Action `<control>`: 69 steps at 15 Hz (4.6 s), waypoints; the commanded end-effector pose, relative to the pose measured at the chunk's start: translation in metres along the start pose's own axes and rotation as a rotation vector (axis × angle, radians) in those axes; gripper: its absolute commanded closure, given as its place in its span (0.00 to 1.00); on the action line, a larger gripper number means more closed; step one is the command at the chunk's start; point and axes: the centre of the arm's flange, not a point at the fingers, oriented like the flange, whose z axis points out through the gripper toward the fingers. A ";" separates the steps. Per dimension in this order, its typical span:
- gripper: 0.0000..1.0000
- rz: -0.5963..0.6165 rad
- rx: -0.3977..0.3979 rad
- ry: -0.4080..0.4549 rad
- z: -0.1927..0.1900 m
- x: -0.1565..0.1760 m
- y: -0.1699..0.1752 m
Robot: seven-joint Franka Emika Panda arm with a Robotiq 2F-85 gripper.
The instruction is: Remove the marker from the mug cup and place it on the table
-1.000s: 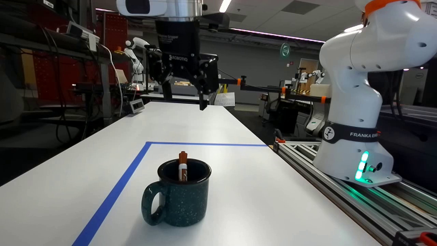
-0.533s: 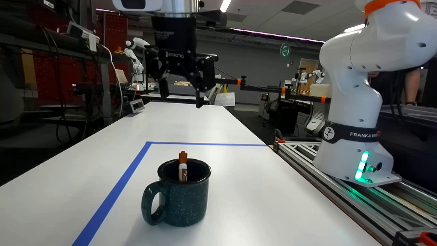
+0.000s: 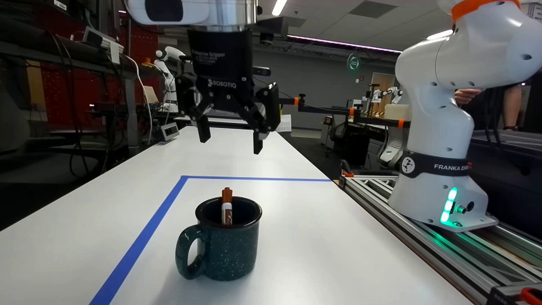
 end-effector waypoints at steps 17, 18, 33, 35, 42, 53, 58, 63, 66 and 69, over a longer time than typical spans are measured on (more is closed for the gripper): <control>0.00 -0.131 0.091 -0.108 0.027 0.060 -0.005; 0.00 -0.144 0.100 -0.117 0.028 0.062 -0.010; 0.28 -0.115 0.122 -0.137 0.055 0.049 0.000; 0.25 -0.118 0.118 -0.132 0.059 0.052 0.002; 0.28 -0.135 0.091 -0.108 0.070 0.065 0.018; 0.31 -0.141 0.086 -0.105 0.068 0.077 0.022; 0.46 -0.134 0.091 -0.108 0.070 0.076 0.021; 0.51 -0.126 0.080 -0.112 0.067 0.077 0.018; 0.48 -0.120 0.073 -0.111 0.062 0.076 0.017; 0.47 -0.111 0.069 -0.110 0.059 0.074 0.012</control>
